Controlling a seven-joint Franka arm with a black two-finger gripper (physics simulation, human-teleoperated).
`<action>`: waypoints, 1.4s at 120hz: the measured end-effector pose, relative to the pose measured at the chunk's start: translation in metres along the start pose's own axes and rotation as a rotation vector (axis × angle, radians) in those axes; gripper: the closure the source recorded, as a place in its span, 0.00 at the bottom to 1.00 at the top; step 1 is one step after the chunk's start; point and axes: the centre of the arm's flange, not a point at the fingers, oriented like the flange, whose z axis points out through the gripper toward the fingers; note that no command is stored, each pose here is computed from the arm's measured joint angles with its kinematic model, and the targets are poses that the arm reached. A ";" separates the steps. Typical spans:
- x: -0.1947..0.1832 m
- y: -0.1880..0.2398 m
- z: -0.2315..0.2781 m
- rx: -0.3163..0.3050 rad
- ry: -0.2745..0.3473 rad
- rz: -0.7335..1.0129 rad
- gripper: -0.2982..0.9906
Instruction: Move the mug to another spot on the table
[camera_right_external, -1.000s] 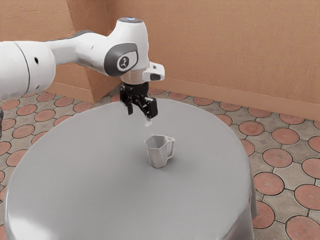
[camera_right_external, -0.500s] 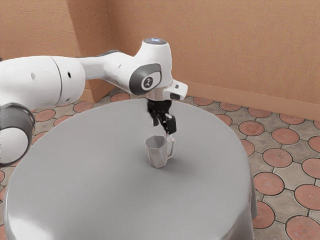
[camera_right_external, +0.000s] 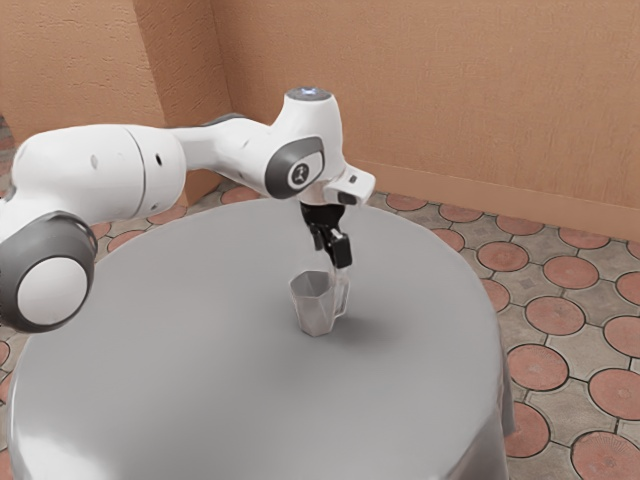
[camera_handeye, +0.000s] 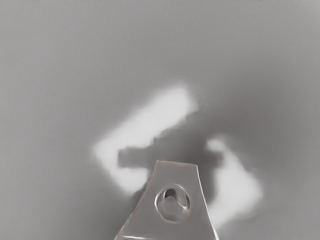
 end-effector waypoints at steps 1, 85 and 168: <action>0.000 -0.001 0.000 0.000 0.001 0.001 0.23; 0.010 -0.003 0.051 -0.029 0.005 0.093 0.23; 0.007 -0.010 0.078 -0.039 0.002 0.104 0.23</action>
